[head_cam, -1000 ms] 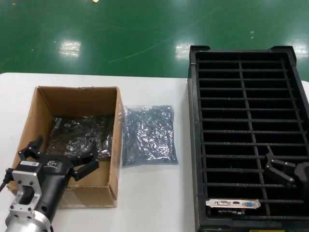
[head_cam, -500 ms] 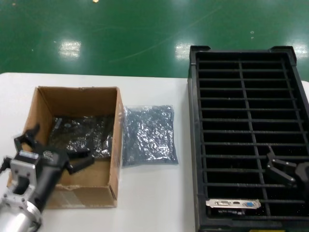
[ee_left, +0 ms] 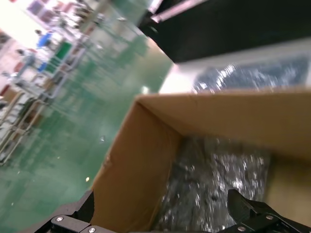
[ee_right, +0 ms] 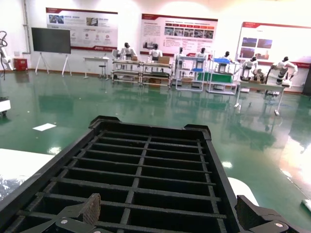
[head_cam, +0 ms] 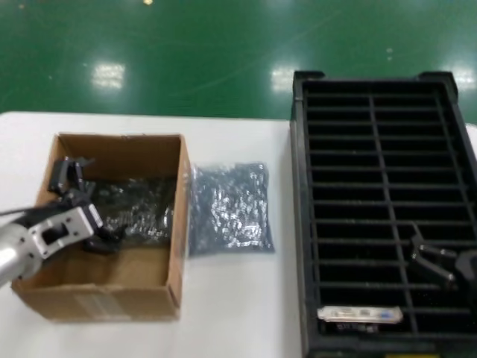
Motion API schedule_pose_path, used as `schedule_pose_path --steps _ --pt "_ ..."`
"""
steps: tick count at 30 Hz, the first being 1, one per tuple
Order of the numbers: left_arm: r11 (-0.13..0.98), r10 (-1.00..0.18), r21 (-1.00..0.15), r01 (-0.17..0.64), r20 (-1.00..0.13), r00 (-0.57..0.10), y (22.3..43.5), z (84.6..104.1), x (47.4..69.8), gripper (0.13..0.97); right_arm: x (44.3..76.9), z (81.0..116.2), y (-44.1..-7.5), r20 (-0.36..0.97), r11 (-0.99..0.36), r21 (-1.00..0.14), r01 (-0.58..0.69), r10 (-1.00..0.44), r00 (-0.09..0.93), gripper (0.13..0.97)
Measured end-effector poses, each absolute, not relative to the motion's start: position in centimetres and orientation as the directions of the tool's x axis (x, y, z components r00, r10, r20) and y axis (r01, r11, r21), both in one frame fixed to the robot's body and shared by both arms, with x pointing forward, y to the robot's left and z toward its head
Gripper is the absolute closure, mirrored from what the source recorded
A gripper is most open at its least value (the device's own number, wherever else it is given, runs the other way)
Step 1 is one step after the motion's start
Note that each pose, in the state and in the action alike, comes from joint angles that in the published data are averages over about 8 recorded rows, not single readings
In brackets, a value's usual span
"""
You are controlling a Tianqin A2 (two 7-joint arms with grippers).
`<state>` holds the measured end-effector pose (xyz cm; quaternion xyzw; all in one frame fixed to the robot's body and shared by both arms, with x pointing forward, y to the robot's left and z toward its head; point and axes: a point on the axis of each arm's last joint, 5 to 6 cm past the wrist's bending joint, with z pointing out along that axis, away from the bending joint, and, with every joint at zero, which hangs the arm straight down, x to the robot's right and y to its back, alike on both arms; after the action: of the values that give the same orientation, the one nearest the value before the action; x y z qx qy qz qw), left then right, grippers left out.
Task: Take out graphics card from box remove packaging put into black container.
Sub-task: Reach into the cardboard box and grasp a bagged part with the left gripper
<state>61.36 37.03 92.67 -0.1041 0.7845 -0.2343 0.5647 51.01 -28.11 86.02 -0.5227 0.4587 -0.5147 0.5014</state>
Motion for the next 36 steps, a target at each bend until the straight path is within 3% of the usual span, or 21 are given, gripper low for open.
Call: schedule_pose_path --steps 8,14,21,29,36 --pt "0.974 -0.128 -0.203 0.103 -0.862 -0.490 39.0 93.2 66.2 0.132 51.0 86.0 -28.1 0.078 -0.076 -0.996 0.037 -0.996 0.049 0.130" --pt "0.984 -0.001 -0.097 0.147 -0.838 -0.545 39.1 92.6 68.2 0.138 51.0 86.0 -28.1 0.078 -0.076 -0.996 0.037 -0.996 0.049 0.130" --pt "0.983 0.045 -0.059 0.175 -0.842 -0.538 38.2 91.6 69.2 0.175 51.0 86.0 -28.1 0.078 -0.076 -0.996 0.037 -0.996 0.049 0.130" --pt "0.982 0.064 -0.030 0.187 -0.877 -0.477 37.2 90.8 69.8 0.210 51.0 86.0 -28.1 0.078 -0.076 -0.996 0.037 -0.996 0.049 0.130" --pt "0.981 0.070 -0.017 0.195 -0.900 -0.430 36.7 90.6 70.1 0.330 51.0 86.0 -28.1 0.078 -0.076 -0.996 0.037 -0.996 0.049 0.130"
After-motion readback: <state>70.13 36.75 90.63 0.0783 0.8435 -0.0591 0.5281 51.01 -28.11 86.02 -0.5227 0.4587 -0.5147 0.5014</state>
